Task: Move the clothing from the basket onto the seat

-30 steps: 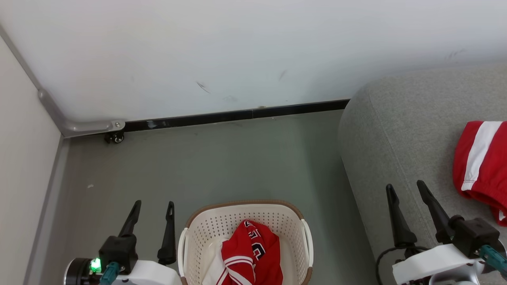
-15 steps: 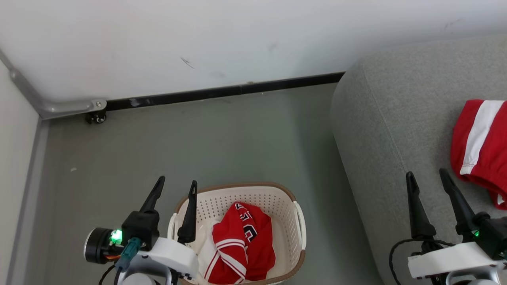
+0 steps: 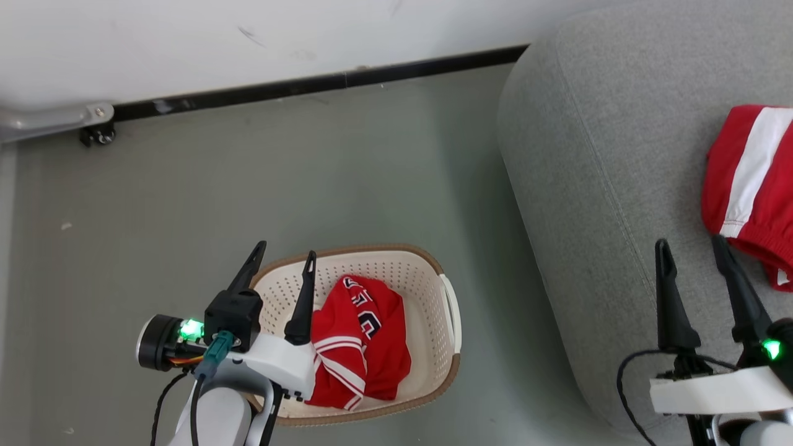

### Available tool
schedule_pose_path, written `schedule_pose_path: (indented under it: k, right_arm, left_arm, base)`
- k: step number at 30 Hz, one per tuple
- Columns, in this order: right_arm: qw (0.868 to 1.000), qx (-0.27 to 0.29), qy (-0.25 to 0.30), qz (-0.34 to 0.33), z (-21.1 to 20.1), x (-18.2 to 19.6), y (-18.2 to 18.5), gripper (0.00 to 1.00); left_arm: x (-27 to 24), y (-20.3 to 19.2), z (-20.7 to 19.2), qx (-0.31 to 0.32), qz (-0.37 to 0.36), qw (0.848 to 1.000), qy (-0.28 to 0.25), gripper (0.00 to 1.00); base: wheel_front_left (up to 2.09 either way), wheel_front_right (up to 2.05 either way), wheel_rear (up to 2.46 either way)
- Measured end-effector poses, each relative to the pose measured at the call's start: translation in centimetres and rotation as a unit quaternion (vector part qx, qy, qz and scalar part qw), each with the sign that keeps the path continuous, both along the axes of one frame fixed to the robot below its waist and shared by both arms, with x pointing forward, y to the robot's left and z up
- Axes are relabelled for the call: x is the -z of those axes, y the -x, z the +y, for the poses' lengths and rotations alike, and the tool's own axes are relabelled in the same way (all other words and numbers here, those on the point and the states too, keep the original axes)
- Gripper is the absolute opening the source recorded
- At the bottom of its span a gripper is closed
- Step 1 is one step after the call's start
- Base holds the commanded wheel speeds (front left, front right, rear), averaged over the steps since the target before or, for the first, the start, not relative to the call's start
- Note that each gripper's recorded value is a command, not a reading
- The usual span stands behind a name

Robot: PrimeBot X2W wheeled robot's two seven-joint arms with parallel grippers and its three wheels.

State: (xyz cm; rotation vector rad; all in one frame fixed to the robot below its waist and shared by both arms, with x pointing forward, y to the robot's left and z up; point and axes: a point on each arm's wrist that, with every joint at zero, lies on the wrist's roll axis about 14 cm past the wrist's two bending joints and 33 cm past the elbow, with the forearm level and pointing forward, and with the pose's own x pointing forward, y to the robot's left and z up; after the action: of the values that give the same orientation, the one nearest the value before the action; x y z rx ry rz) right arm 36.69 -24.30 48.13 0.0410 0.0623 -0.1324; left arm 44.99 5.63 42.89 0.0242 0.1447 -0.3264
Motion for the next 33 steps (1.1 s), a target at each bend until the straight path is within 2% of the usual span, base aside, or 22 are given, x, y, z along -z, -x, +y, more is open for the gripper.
schedule_pose_path:
  k: [16, 33]
  right_arm:
    - [1.000, 0.013, 0.012, -0.001, -1.0, 0.9, -2.5, 1.00]
    - [0.999, 0.025, 0.027, 0.027, -2.1, 3.7, -4.1, 1.00]
  left_arm:
    - [7.4, -2.0, -2.1, 0.043, 0.077, 0.996, -0.033, 1.00]
    - [16.8, -1.5, -3.4, 0.094, 0.178, 0.976, -0.083, 1.00]
  base:
    - [0.00, 0.00, 0.00]
    - [0.00, 0.00, 0.00]
